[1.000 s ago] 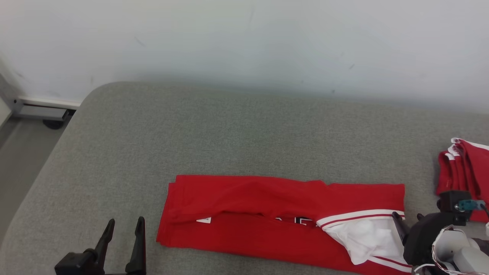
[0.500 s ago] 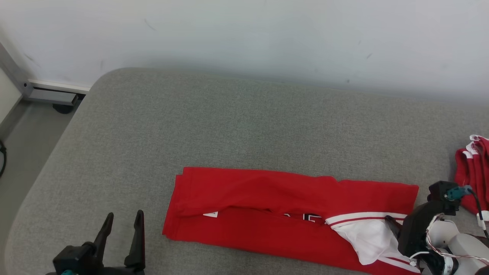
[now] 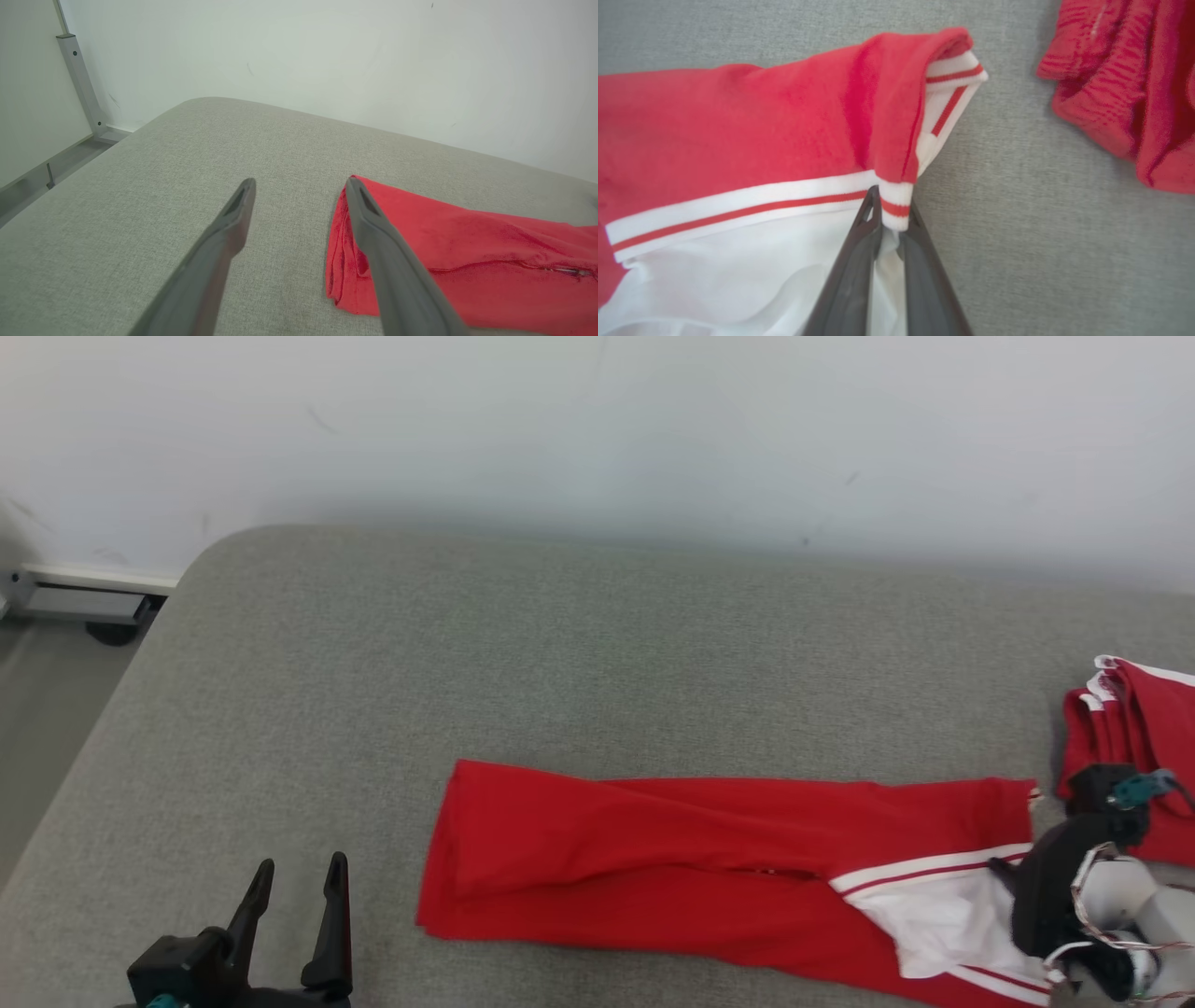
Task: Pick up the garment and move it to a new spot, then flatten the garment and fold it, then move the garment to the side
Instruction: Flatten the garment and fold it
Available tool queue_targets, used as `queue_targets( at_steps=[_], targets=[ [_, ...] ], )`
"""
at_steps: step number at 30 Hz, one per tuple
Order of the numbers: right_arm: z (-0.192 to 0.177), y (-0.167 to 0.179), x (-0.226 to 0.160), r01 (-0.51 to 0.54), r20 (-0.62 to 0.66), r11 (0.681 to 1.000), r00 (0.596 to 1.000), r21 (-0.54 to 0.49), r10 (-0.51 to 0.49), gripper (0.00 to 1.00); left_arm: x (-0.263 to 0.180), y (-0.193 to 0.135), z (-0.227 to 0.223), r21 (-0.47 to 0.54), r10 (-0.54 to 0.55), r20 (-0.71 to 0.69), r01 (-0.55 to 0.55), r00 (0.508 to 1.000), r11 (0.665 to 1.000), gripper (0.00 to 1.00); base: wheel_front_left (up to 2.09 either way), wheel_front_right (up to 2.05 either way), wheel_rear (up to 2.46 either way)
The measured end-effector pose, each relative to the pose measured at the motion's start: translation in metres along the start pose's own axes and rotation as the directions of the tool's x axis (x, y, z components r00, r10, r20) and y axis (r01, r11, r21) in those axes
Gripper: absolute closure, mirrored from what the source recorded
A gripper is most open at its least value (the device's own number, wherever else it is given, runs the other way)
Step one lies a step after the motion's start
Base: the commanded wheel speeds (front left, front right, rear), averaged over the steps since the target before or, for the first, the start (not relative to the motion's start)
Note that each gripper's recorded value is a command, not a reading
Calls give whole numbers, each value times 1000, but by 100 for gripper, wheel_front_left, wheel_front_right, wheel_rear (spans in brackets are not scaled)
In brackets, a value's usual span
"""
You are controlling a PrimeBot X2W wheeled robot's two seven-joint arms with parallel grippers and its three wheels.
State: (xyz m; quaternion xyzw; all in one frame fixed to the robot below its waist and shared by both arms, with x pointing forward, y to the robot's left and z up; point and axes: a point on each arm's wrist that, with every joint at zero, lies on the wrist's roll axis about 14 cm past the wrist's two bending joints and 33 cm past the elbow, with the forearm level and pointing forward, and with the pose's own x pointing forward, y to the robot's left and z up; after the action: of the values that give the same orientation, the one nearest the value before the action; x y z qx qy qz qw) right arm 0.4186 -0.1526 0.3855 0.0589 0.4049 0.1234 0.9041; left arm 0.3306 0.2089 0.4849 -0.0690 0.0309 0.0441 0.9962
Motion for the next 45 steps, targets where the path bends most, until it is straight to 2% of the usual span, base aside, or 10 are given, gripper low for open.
queue_targets(
  at_steps=[4, 8, 12, 18, 23, 24, 25, 27, 39, 45],
  targets=[
    [18, -14, -12, 5, 48, 1000, 999, -8, -5, 100, 2, -7, 1, -5, -20, 3, 20, 1000, 1000, 0, 0, 0, 0],
    [31, 18, -17, -133, 92, 988, 988, 84, 125, 100, 3, -15, -2, -12, -42, -10, 41, 999, 999, 0, 0, 0, 0],
    [41, 60, -26, -308, 112, 927, 950, 214, 290, 100, 1, -19, -5, -19, -53, -20, 53, 998, 998, 0, 0, 0, 0],
    [57, 99, -46, -462, 110, 850, 887, 252, 449, 100, -2, -25, -7, -39, -57, -26, 56, 998, 998, 0, 0, 0, 0],
    [69, 142, -60, -600, 124, 748, 797, 285, 592, 100, -4, -27, -11, -50, -56, -34, 54, 998, 997, 0, 0, 0, 0],
    [69, 142, -60, -600, 124, 748, 797, 285, 592, 100, -4, -27, -11, -50, -56, -34, 54, 998, 997, 0, 0, 0, 0],
    [70, 160, -64, -639, 120, 711, 762, 293, 636, 100, -4, -25, -12, -54, -49, -37, 47, 998, 997, 0, 0, 0, 0],
    [69, 176, -66, -661, 104, 690, 740, 295, 664, 100, -5, -24, -13, -60, -43, -40, 40, 998, 997, 0, 0, 0, 0],
    [75, 234, -60, -693, 66, 633, 691, 345, 720, 100, -9, -16, -11, -72, -3, -33, 1, 999, 997, 0, 0, 0, 0],
    [71, 248, -43, -656, 41, 662, 721, 363, 692, 100, -11, -11, -8, -66, 18, -24, -20, 1000, 998, 0, 0, 0, 0]
  ],
)
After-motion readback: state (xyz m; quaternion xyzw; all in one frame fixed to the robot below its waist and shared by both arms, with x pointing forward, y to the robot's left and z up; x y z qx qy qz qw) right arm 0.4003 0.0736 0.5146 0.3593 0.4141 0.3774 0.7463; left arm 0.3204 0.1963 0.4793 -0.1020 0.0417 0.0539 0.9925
